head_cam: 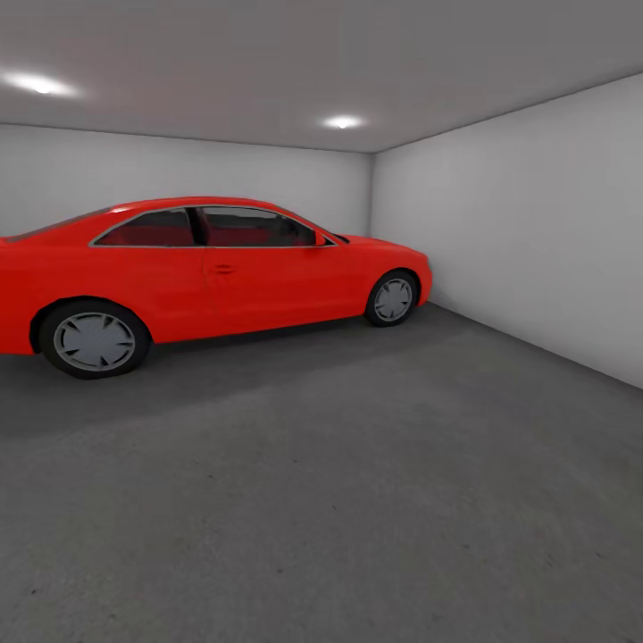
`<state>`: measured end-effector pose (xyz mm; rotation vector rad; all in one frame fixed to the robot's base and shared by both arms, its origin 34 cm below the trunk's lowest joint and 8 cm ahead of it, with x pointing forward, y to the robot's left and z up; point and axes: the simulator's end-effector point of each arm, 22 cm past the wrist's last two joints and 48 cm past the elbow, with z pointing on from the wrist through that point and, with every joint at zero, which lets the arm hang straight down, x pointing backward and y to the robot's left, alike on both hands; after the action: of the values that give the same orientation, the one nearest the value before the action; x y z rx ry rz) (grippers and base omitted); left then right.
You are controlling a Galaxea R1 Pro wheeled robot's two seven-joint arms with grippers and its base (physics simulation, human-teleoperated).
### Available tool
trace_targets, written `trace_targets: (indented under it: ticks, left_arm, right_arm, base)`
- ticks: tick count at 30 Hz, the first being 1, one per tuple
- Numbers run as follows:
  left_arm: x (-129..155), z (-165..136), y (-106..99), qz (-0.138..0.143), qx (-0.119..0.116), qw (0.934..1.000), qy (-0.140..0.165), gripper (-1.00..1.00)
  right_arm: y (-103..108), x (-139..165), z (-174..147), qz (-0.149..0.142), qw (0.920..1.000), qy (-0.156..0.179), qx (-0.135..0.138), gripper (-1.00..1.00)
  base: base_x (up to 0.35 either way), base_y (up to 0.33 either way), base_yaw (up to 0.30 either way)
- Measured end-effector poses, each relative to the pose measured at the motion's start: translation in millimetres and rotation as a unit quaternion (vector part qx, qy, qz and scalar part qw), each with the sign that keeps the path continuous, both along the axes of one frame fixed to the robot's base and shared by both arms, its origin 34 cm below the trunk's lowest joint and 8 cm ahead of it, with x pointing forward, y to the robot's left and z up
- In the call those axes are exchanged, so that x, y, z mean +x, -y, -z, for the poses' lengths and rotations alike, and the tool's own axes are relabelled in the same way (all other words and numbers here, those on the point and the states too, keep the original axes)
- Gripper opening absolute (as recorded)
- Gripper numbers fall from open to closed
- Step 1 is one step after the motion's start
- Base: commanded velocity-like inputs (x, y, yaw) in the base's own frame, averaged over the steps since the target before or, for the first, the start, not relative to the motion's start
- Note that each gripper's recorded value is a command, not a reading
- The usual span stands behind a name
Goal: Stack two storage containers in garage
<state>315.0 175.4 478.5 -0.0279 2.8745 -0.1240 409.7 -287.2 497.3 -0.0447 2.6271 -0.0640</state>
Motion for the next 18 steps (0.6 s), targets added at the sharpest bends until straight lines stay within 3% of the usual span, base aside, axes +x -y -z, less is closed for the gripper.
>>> trace_targets:
  ticks: [4,5,6,9,10,11,14,18]
  left_arm:
    - [9.0,-3.7,0.8,-0.001,-0.001,1.0,0.009,1.0]
    - [31.0,-13.0,-2.2,-0.004,0.0,0.9994,0.033,1.0]
    - [34.0,-14.5,-2.2,-0.004,0.0,0.9993,0.036,1.0]
    - [41.0,-17.5,-4.4,-0.005,0.0,0.9989,0.047,1.0]
    - [53.8,-20.6,-33.9,-0.009,0.021,0.9968,0.077,1.0]
    - [55.2,-20.8,-42.4,-0.015,0.026,0.9963,0.08,1.0]
    - [56.0,-20.7,-60.1,-0.041,0.033,0.9952,0.082,1.0]
    - [55.5,-20.4,-67.2,-0.053,0.035,0.9946,0.082,1.0]
  right_arm:
    - [0.5,0.8,-0.4,-0.007,1.0,0.001,-0.004,1.0]
    - [2.1,12.8,-7.3,-0.007,0.9998,0.015,-0.006,1.0]
    - [2.6,15.2,-8.8,-0.007,0.9998,0.018,-0.006,1.0]
    - [21.1,25.2,-16.2,-0.004,0.9993,0.033,-0.019,1.0]
    - [44.6,32.0,-23.0,0.0,0.9982,0.049,-0.034,1.0]
    - [46.0,32.1,-23.3,-0.002,0.9981,0.05,-0.035,1.0]
    - [45.3,32.1,-23.2,-0.006,0.998,0.05,-0.037,1.0]
    - [45.3,31.9,-23.1,-0.007,0.998,0.05,-0.037,1.0]
  base:
    - [0.0,0.0,0.0]
    - [0.0,0.0,0.0]
    - [0.0,0.0,0.0]
    - [0.0,0.0,0.0]
    - [0.0,0.0,0.0]
    - [0.0,0.0,0.0]
    - [0.0,0.0,0.0]
    - [0.0,0.0,0.0]
